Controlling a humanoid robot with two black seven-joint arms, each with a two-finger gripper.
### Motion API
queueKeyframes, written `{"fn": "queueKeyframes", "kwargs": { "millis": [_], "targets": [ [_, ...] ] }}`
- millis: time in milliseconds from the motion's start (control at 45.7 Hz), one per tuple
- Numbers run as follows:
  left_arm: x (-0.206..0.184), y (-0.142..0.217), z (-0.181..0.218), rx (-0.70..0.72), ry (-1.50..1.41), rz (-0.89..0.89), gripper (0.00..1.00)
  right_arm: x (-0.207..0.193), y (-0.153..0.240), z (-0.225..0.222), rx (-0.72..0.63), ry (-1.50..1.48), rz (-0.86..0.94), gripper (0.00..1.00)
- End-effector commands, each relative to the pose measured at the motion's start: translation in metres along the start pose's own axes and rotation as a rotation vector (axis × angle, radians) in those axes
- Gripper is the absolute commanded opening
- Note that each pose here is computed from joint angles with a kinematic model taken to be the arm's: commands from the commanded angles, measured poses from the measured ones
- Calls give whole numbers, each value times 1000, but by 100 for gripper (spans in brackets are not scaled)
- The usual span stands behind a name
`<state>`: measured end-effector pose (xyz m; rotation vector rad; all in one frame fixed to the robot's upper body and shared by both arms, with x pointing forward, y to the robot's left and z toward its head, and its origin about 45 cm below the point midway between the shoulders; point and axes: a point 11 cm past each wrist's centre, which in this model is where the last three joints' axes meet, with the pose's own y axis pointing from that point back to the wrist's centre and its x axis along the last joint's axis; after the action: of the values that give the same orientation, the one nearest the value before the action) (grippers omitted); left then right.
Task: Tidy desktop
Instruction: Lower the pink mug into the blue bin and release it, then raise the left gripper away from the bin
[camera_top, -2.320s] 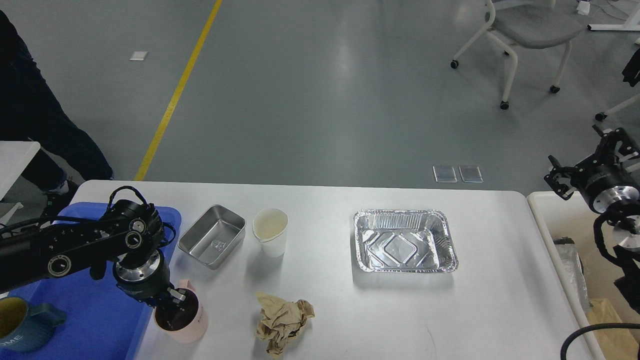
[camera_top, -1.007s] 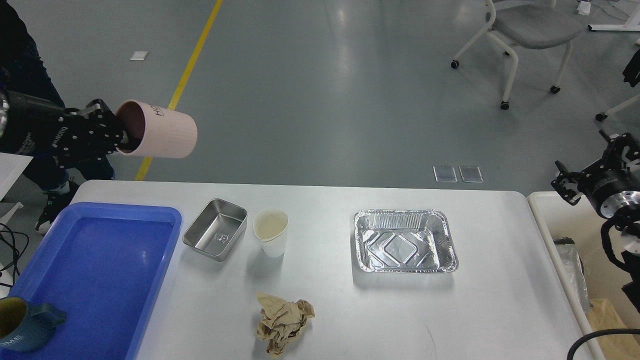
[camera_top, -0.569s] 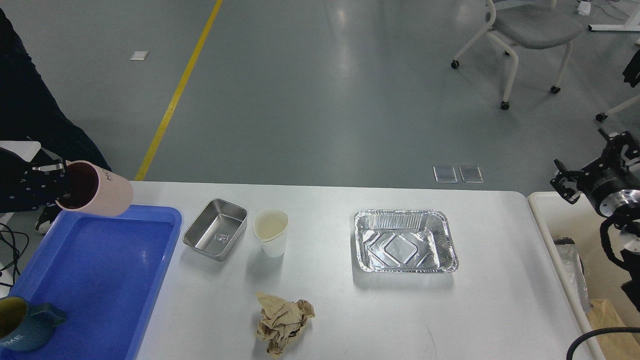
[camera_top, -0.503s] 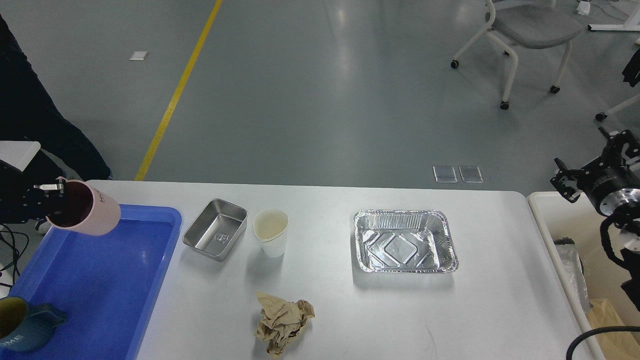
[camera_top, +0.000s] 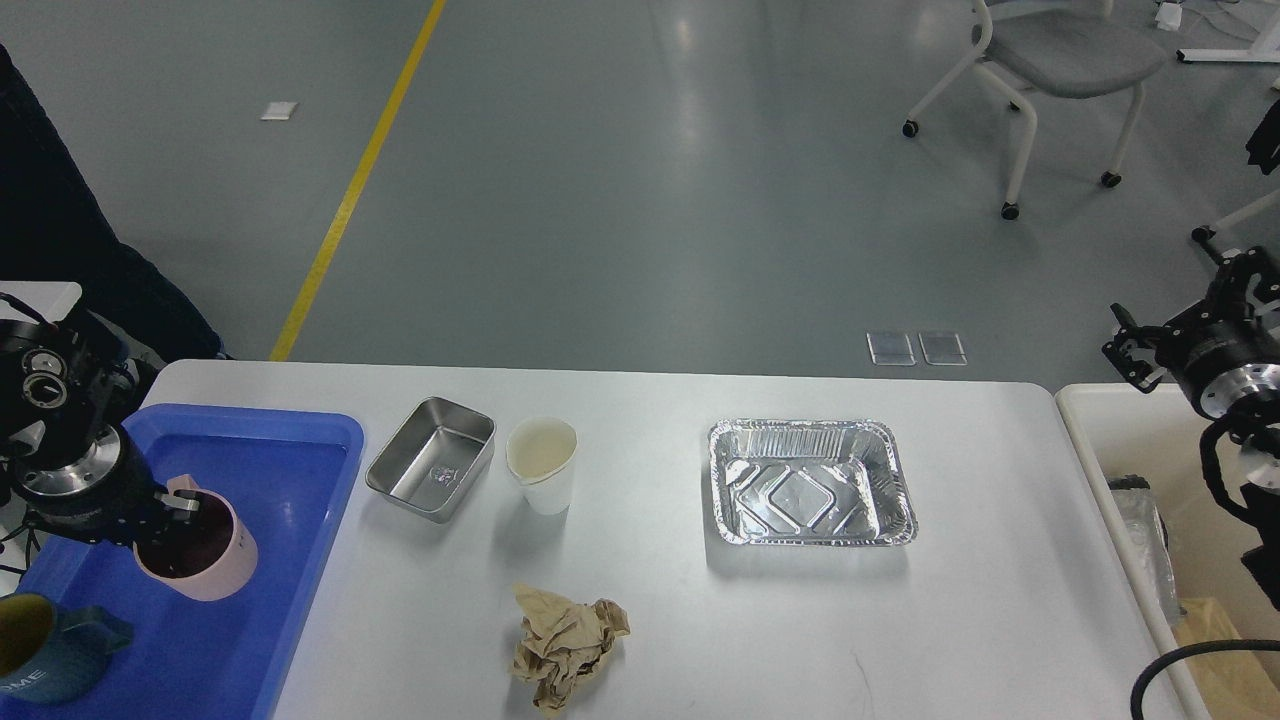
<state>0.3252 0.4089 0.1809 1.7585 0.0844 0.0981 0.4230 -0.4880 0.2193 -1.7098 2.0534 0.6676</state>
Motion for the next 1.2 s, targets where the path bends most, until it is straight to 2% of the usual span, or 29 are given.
{"fn": "queueKeyframes", "kwargs": {
  "millis": [0,241,569,744,897,1007,1182],
  "targets": [
    [-8,-9,10,13,-47,-27,2,-4,-3,-6,10,3,-4,100],
    [-23,-19,11,50,-102,-71,2,-9,-6,-9,17,3,-11,100],
    [-24,-18,14,51,-117,-67,5,-10,-6,-9,16,2,-11,100],
    [-24,-19,17,50,-126,-67,11,-9,-5,-7,13,3,-11,100],
    [-24,-20,17,48,-127,-67,29,-8,-4,-5,10,2,-11,100],
    [-23,-19,18,44,-126,-65,48,-9,-5,-6,11,2,-12,100],
    [-15,-9,18,12,-97,-38,64,-9,-5,-6,12,2,-13,100]
  ]
}}
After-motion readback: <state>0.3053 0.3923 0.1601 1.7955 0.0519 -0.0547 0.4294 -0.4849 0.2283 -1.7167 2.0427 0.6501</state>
